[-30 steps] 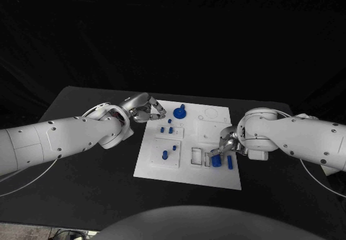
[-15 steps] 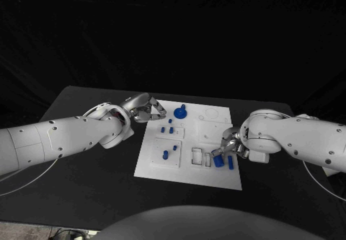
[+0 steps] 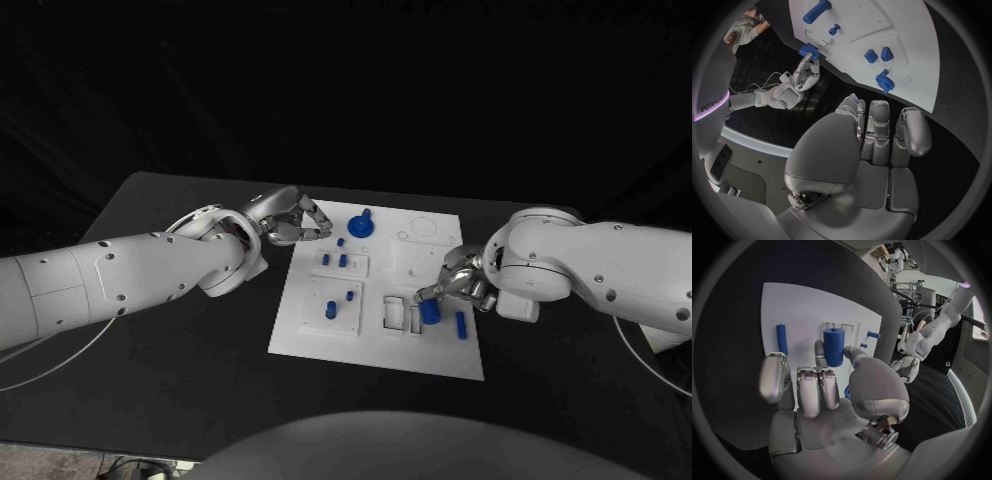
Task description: Assemble the parts on the task board
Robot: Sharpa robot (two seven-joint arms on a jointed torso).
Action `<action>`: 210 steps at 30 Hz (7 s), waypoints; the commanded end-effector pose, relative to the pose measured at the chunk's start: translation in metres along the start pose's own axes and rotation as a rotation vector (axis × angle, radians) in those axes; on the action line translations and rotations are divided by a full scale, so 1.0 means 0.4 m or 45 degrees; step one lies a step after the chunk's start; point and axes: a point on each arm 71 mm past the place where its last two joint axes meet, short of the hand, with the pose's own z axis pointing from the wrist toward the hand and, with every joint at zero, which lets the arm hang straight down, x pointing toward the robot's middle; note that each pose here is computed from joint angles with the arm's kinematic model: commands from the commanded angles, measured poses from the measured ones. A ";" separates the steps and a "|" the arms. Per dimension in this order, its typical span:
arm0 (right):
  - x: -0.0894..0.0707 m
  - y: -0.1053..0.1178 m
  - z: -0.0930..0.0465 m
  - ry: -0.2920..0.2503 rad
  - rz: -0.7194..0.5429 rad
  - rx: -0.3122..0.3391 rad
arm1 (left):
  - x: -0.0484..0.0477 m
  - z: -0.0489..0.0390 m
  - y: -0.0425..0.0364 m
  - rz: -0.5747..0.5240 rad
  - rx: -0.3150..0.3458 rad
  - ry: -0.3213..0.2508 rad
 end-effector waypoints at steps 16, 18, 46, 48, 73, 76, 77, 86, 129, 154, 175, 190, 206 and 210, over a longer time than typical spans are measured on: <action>0.050 0.072 0.047 0.110 0.015 -0.046 | 0.007 0.000 -0.002 -0.005 -0.001 0.026; 0.052 0.075 0.050 0.111 0.015 -0.047 | 0.007 -0.001 -0.002 -0.005 -0.002 0.026; 0.053 0.076 0.057 0.087 0.040 -0.051 | 0.013 0.001 0.001 0.000 -0.028 0.064; 0.053 0.075 0.057 0.087 0.041 -0.051 | 0.014 0.001 0.001 0.001 -0.030 0.067; 0.036 -0.019 -0.015 -0.077 0.229 -0.175 | 0.009 -0.008 0.005 0.004 -0.029 0.062; 0.019 -0.049 -0.044 -0.110 0.237 -0.159 | 0.006 -0.010 0.006 0.003 -0.026 0.052; 0.014 -0.059 -0.052 -0.117 0.234 -0.145 | 0.006 -0.010 0.006 0.003 -0.025 0.050; -0.036 -0.163 -0.084 -0.189 0.051 0.060 | 0.008 -0.004 0.003 0.000 -0.018 0.049; 0.026 -0.176 0.030 -0.020 -0.028 0.179 | 0.014 -0.003 0.002 -0.003 -0.036 0.074; 0.056 -0.195 0.064 0.011 -0.014 0.212 | 0.017 -0.002 0.002 0.000 -0.044 0.090; 0.065 -0.202 0.029 -0.037 0.158 0.153 | 0.017 -0.006 0.006 0.001 -0.059 0.101; 0.049 -0.150 -0.019 -0.023 0.185 0.068 | 0.019 -0.005 0.008 0.001 -0.069 0.111; 0.040 -0.082 0.004 0.020 0.205 0.019 | 0.023 -0.001 0.007 0.001 -0.076 0.126; 0.039 -0.066 0.012 0.037 0.215 0.007 | 0.024 0.000 0.006 0.001 -0.077 0.129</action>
